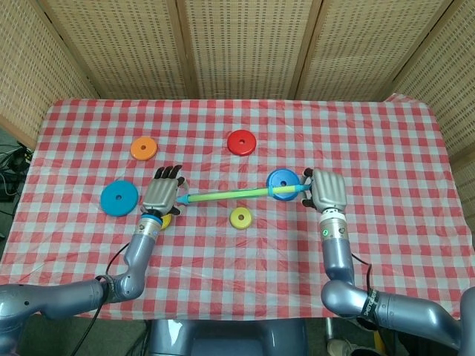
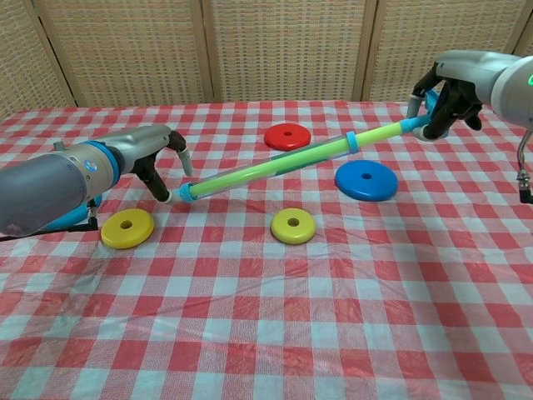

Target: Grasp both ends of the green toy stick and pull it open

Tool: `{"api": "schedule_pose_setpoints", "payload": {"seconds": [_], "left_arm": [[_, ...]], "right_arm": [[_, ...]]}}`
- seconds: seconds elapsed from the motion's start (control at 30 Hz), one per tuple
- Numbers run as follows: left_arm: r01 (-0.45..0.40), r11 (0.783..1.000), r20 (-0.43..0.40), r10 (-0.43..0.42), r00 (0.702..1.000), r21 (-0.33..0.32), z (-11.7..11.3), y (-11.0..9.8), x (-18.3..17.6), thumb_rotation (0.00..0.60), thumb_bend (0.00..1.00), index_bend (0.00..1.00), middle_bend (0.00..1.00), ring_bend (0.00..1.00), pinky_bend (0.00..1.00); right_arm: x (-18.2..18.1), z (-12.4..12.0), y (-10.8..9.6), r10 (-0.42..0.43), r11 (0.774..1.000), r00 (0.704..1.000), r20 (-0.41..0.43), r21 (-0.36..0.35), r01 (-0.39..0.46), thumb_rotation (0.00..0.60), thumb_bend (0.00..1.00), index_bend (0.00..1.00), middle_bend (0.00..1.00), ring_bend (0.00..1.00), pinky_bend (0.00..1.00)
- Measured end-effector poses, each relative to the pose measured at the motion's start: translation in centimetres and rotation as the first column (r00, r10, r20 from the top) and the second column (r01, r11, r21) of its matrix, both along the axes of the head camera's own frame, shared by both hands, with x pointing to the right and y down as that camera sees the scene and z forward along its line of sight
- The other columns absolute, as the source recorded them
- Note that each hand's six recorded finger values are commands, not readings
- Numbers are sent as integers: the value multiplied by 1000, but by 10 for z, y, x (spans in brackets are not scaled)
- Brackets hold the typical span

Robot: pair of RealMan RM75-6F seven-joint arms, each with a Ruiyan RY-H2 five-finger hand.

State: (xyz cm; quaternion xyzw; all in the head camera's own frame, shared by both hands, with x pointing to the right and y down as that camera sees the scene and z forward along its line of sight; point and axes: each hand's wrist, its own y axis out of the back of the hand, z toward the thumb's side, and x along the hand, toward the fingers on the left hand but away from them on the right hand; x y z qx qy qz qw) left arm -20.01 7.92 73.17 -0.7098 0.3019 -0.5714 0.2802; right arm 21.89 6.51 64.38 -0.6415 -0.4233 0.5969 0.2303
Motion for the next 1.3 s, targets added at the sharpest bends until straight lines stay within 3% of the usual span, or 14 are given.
{"api": "schedule_pose_setpoints", "payload": {"seconds": [0.5,0.83,1.3], "left_arm": [[-4,1000,12,4,1000,-3,4,0,10,600,271,387,0,0,0],[-2,1000,10,1,1000,7,3,1,17,600,295,503,0,0,0],[17,999,31,-18,999,34,-3,-1,-1,600,308,573,0,0,0]], "right_arm": [[1,-1,4,-6,1000,1000,22,-21,6,600,603,804,1000,1000,806],[-2,-4,9,-9,1000,999,45,-29,11,600,603,804,1000,1000,806],[8,-2,9,-1,1000,1000,19,-23,1,600,601,804,1000,1000,806]]}}
